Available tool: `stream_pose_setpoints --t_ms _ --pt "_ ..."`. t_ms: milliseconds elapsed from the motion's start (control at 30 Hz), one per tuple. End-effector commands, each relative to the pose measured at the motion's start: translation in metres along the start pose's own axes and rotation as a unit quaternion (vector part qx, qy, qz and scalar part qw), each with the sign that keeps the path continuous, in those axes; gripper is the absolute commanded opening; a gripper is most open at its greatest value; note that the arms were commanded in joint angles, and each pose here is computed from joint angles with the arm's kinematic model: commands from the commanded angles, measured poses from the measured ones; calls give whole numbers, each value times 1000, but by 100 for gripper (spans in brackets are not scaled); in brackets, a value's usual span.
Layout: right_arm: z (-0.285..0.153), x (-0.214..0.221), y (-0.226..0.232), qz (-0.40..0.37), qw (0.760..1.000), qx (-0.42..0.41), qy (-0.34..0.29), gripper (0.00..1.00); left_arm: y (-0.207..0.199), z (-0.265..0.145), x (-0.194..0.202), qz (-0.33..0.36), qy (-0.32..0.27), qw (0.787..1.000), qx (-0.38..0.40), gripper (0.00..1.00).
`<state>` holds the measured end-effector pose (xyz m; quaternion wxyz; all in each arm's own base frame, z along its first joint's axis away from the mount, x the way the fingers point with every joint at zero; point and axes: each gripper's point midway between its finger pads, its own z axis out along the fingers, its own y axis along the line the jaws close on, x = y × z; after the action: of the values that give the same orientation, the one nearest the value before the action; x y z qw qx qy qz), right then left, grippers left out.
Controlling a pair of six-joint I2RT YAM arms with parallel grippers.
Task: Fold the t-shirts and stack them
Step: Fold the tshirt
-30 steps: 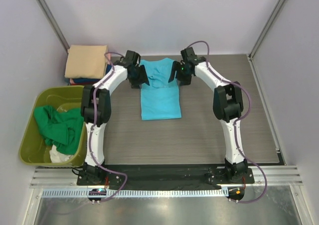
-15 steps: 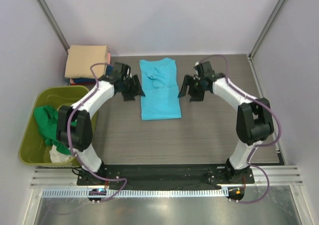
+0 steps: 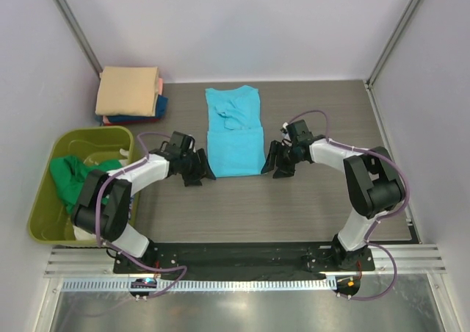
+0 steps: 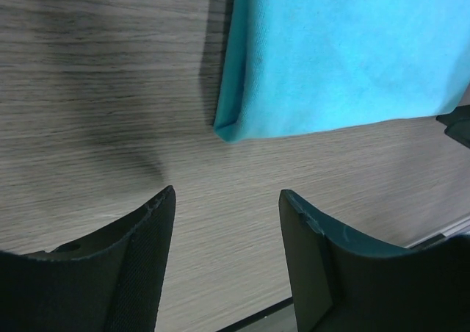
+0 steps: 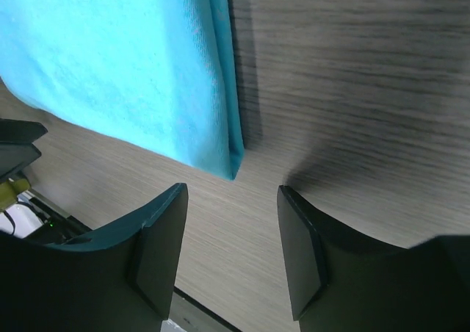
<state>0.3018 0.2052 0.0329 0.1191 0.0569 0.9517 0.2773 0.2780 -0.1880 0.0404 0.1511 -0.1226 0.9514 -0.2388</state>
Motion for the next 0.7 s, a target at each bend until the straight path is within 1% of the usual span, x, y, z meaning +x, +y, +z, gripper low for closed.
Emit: stream_pose_setpoints --t_ms 0,133,333,567,667 --pt "8 -12 11 -10 1000 -23 -17 57 -15 1 -15 9 -37 999 36 59" --pt "15 -13 7 -9 1000 -18 -11 56 -9 9 -14 9 -37 999 29 59" --pt "23 -11 0 -11 1000 -8 -3 52 -6 20 -18 6 -41 999 24 55" --pt "27 -7 -6 -11 1000 -1 5 47 1 31 -18 0 -42 999 16 48" --pt "29 -6 -8 -11 1000 0 7 45 2 32 -18 1 -44 999 14 46"
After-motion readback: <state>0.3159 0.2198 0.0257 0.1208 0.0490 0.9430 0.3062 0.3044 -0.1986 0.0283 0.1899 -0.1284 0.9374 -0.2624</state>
